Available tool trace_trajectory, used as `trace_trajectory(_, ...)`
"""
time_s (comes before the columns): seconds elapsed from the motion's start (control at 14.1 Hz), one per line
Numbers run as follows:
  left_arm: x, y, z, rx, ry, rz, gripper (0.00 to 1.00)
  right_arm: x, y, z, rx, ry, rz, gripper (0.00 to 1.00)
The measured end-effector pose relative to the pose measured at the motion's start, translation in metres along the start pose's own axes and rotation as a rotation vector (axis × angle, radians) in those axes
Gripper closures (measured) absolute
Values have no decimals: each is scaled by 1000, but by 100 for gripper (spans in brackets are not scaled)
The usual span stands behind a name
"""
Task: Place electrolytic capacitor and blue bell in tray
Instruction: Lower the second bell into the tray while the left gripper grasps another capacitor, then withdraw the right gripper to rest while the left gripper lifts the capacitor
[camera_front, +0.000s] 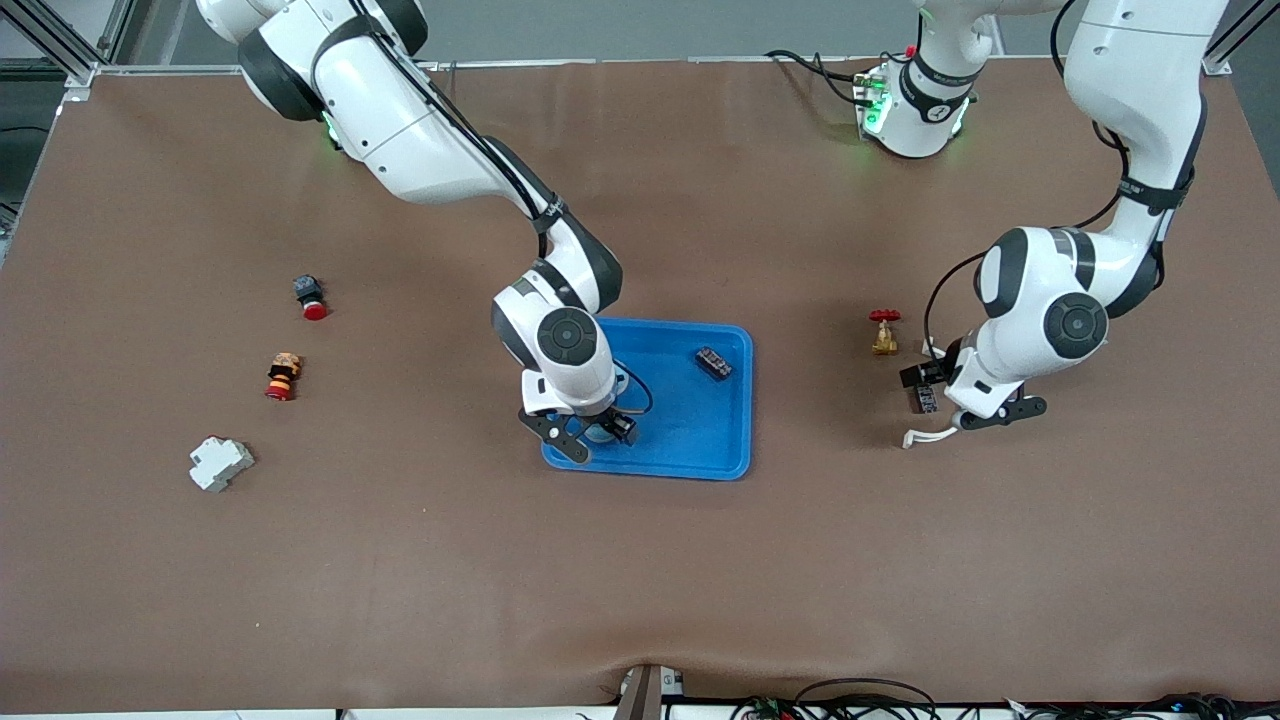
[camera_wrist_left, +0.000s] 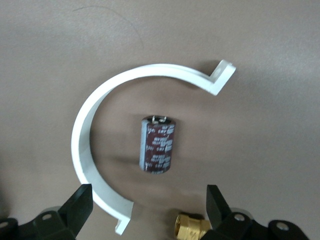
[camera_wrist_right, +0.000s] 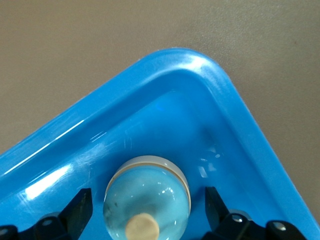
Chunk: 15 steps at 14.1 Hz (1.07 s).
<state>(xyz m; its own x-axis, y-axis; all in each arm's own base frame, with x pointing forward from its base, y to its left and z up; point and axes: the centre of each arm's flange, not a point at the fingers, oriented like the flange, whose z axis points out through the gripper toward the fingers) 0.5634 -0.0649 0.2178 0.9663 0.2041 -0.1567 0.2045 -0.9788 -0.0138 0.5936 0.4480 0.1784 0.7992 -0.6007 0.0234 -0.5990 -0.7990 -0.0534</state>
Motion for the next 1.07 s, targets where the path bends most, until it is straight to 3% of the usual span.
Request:
trace_trajectory(0.36, 10, 5, 10, -2, -7, 1, 0, 9, -3, -8, 4, 15, 6, 0)
trace_trajectory(0.71, 13, 17, 25, 2, -24, 8, 0, 21, -12, -62, -78, 6, 0, 0)
trace_trajectory(1.07, 13, 18, 35, 6, -39, 10, 0, 77, 7, -102, -126, -13, -157, 0)
